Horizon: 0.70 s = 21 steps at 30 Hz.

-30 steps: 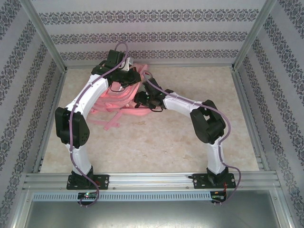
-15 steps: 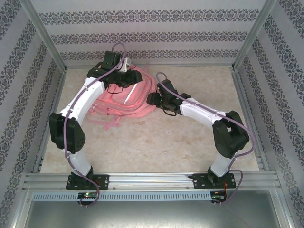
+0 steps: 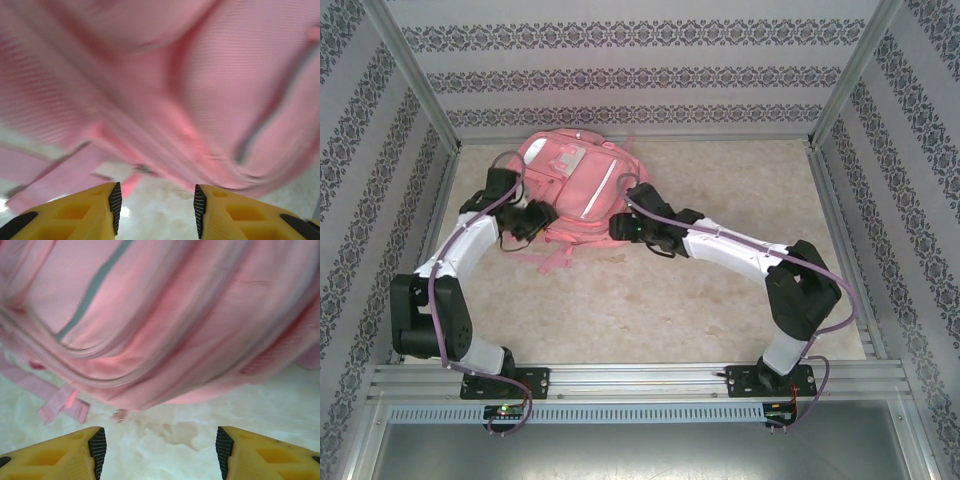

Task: Pack the student bag
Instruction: Zip the student bag at the top-left of the table.

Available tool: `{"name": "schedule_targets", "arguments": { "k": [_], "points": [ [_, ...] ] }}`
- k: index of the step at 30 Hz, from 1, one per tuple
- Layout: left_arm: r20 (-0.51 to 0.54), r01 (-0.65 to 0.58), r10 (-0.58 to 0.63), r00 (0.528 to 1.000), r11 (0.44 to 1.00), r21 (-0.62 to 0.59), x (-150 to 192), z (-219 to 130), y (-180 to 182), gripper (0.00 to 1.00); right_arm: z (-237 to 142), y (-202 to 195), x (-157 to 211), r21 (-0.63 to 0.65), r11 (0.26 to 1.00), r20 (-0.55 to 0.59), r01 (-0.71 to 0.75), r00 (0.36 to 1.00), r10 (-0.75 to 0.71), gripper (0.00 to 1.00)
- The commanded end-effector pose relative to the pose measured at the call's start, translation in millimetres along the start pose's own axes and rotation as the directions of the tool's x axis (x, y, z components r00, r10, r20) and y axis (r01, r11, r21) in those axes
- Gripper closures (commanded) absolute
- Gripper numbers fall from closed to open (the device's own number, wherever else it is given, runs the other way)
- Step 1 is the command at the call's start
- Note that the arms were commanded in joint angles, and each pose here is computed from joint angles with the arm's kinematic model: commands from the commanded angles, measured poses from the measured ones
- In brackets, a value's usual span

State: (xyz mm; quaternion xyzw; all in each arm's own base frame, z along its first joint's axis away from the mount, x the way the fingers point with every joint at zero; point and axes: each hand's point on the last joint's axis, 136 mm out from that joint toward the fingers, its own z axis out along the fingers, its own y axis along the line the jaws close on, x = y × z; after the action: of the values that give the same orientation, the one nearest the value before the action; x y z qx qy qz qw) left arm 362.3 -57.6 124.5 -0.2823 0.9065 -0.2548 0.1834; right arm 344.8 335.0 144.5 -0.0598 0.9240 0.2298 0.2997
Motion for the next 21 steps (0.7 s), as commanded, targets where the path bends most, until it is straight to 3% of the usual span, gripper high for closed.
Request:
{"name": "schedule_targets", "arguments": {
  "k": [1,9,21],
  "points": [
    [0.076,0.106,-0.115,0.991,0.988,0.111,-18.0,-2.1,3.5,0.56,6.7,26.5,-0.8,-0.013,0.995,0.018,0.101,0.995,-0.101,0.4],
    [0.056,0.189,-0.205,0.977,0.959,0.213,-32.6,34.2,11.5,0.55,20.5,65.5,15.5,-0.075,0.986,-0.027,0.148,0.988,-0.151,0.42],
    [0.066,0.226,-0.243,0.968,0.954,0.198,-36.9,54.4,24.5,0.57,14.6,64.0,18.4,-0.068,0.987,-0.031,0.149,0.988,-0.151,0.41]
  ]
}}
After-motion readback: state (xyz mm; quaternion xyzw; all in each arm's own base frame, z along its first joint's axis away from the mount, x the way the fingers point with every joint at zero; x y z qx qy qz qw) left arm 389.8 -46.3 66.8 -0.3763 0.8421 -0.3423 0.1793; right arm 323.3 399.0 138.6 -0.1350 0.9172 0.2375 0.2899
